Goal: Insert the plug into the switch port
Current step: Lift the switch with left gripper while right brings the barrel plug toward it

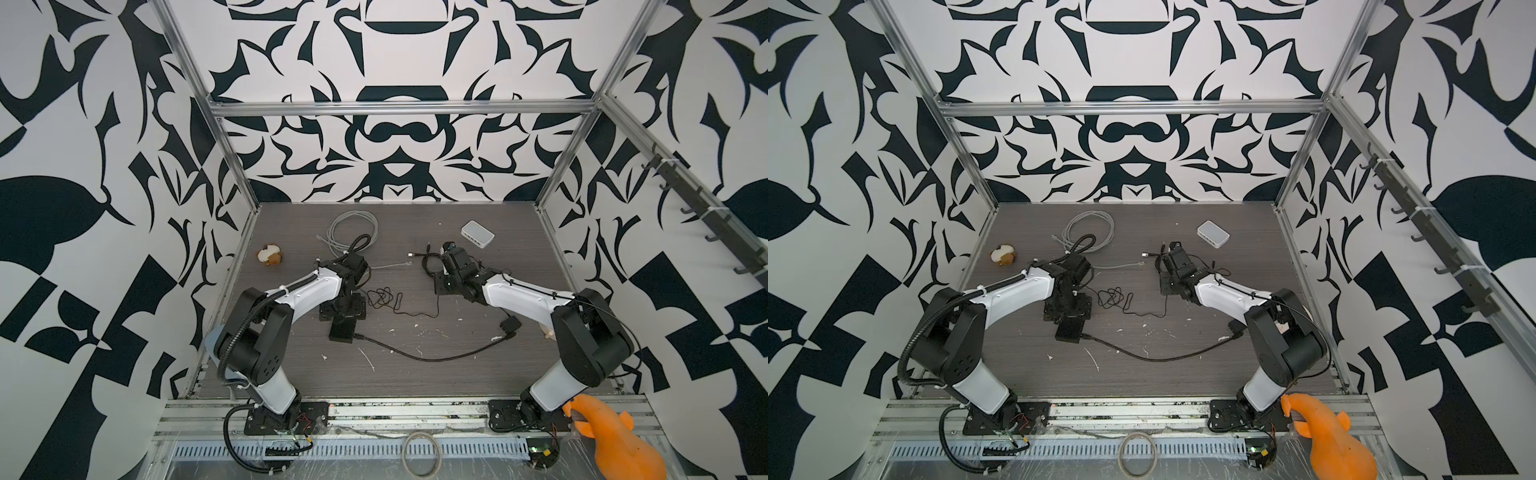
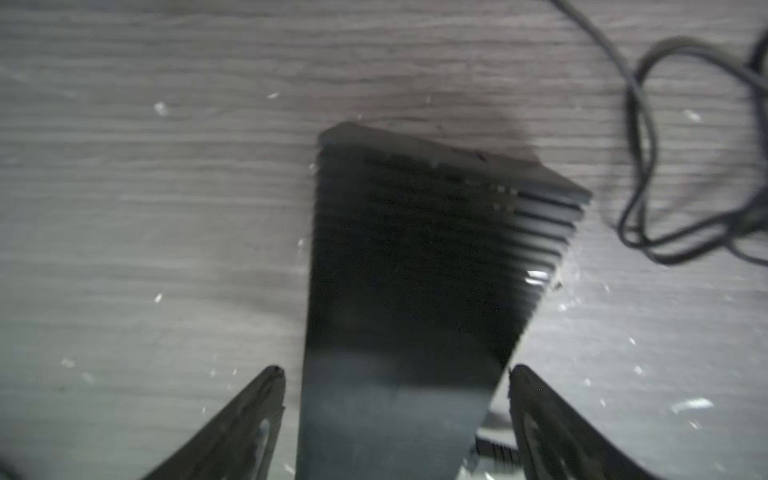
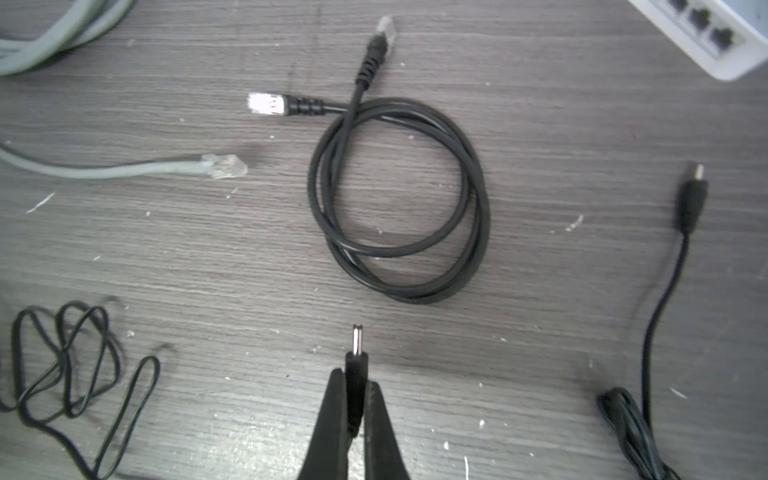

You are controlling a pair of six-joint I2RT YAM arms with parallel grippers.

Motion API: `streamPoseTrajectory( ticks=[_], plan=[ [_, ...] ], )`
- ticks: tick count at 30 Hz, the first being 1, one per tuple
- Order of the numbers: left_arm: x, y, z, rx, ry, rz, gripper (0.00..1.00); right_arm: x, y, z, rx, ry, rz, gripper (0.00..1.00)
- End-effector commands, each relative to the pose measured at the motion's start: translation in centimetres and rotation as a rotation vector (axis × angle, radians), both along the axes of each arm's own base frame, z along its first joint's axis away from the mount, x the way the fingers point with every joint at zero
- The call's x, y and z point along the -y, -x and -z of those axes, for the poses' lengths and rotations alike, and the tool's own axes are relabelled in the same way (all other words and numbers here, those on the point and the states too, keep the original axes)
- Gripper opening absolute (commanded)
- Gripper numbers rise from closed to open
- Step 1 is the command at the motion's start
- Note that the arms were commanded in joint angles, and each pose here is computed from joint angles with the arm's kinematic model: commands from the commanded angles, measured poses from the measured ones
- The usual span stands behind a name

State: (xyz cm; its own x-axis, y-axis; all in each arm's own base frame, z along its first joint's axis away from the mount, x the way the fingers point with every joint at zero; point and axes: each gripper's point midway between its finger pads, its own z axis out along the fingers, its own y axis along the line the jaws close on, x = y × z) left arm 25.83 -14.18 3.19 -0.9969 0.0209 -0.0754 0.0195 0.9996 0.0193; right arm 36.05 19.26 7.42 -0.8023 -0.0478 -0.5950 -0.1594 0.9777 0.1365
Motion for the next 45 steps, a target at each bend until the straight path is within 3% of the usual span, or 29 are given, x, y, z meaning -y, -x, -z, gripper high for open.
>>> streamPoseTrajectory(
  ticks=[1, 7, 13, 22, 30, 39, 45],
  plan=[
    [0.5, -1.0, 0.1, -0.011, -0.023, 0.105, 0.81, -0.7, -0.6, -1.5, 0.099, 0.02, -0.113, 0.0],
    [0.6, -1.7, 1.2, -0.098, -0.086, 0.293, 0.72, -2.5, -1.4, -3.7, 0.233, 0.036, -0.296, 0.0],
    [1.5, -2.6, 1.2, -0.1, -0.068, 0.426, 0.62, -2.9, -2.0, -4.4, 0.257, 0.05, -0.386, 0.0],
    [4.8, -1.9, 0.5, -0.095, 0.111, 0.802, 0.54, -5.6, -0.2, -3.1, 0.3, 0.017, -0.76, 0.0],
    [5.5, -2.6, 1.1, -0.074, 0.13, 1.074, 0.54, -7.7, 1.7, -3.2, 0.38, -0.037, -1.065, 0.0],
    [5.5, -5.3, 0.6, 0.038, 0.124, 1.311, 0.53, -9.4, 3.8, -3.6, 0.511, -0.103, -1.238, 0.0],
    [4.6, -6.7, 1.8, 0.051, 0.084, 1.332, 0.53, -11.2, 4.0, -2.6, 0.541, -0.056, -1.317, 0.0]
  ],
)
